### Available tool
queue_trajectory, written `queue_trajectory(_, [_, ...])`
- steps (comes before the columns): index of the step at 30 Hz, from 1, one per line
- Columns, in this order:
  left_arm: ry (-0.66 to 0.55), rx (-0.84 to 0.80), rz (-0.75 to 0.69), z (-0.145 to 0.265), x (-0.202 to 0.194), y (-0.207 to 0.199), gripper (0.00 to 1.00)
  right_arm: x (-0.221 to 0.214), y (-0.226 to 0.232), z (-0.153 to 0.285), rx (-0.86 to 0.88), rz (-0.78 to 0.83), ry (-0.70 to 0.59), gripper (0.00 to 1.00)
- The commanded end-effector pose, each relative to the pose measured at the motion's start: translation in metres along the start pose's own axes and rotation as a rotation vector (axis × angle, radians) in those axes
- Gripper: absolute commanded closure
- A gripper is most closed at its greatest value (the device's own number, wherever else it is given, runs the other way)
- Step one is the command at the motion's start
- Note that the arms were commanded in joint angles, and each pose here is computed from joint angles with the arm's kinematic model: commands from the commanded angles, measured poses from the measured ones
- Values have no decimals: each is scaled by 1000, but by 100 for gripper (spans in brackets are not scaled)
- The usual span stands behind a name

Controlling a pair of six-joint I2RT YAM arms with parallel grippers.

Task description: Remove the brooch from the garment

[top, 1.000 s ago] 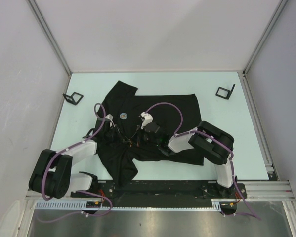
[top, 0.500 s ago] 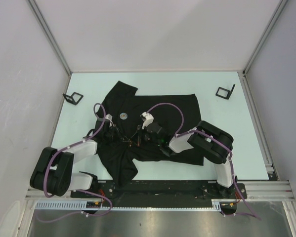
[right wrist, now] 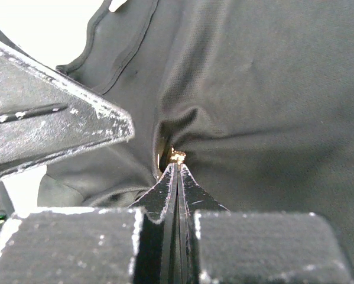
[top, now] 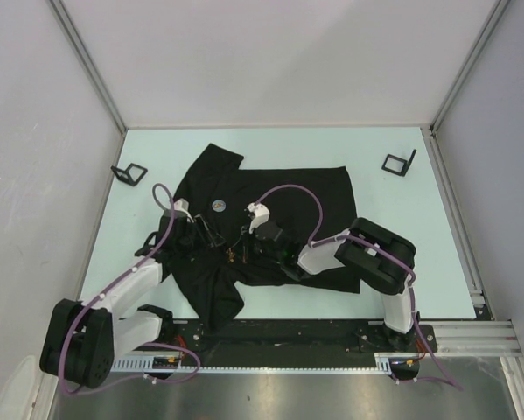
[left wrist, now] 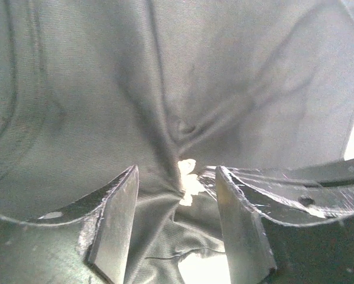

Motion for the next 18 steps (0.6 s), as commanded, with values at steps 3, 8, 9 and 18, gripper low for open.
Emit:
queue_trajectory(3, [-35, 54, 81, -10, 2, 15, 41, 24, 19, 10, -29, 78, -82, 100])
queue_trajectory(8, [13, 129, 167, -21, -15, 45, 40, 28, 26, 14, -52, 111, -95, 100])
queue_trajectory(9, [1, 130, 172, -24, -13, 47, 40, 27, 26, 15, -65, 121, -88, 100])
queue_trajectory(18, [-40, 191, 171, -15, -8, 58, 35, 28, 31, 30, -139, 190, -92, 100])
Point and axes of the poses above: each gripper's point midway between its finger pads, its own z axis back along the fingers, its own y axis along the line the jaws close on, x = y × z, the point moved 3 cm from there along z, back along the fingers, and after that the axes turned 6 degrees about -z, right-handed, at the moved point
